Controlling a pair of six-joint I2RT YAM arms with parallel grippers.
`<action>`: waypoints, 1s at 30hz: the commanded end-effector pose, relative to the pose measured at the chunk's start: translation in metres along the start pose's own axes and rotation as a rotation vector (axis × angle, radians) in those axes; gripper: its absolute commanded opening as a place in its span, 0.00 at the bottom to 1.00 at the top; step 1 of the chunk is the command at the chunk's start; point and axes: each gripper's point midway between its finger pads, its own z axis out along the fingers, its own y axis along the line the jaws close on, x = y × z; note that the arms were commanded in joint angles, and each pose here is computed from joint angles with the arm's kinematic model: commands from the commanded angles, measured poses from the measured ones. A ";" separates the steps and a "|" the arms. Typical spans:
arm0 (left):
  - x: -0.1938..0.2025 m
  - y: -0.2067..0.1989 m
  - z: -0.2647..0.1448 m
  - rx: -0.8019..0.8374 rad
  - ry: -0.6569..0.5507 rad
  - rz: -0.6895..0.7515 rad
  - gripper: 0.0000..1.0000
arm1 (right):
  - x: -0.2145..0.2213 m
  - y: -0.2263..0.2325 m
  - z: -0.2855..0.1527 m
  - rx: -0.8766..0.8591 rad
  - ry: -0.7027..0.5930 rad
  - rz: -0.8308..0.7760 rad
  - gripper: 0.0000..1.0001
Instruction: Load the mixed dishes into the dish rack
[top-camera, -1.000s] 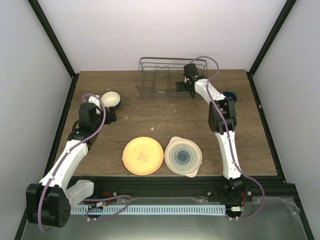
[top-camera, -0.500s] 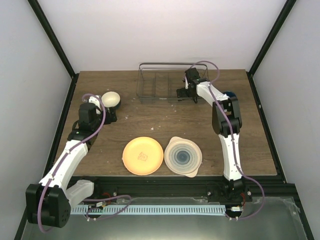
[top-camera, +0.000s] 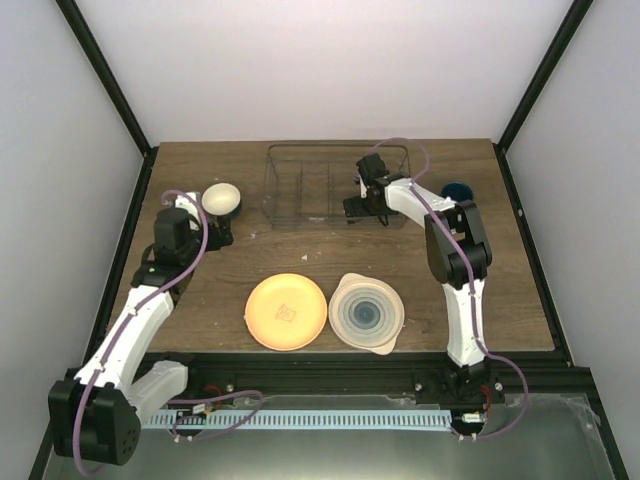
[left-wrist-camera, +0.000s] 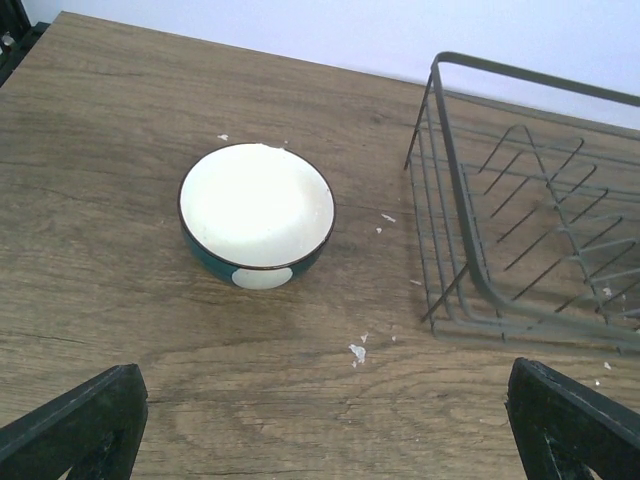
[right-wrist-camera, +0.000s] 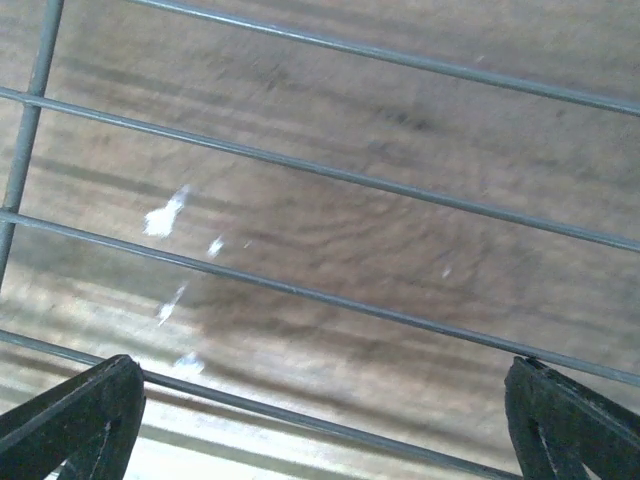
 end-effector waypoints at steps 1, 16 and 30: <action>-0.011 -0.005 -0.010 0.021 -0.030 -0.013 1.00 | 0.005 0.029 -0.022 -0.044 -0.028 -0.020 1.00; -0.013 -0.008 -0.021 0.032 -0.038 -0.022 1.00 | 0.057 0.036 -0.048 -0.013 0.000 0.078 1.00; -0.010 -0.006 -0.026 0.025 -0.036 -0.023 1.00 | 0.057 0.038 -0.044 0.015 -0.031 0.089 1.00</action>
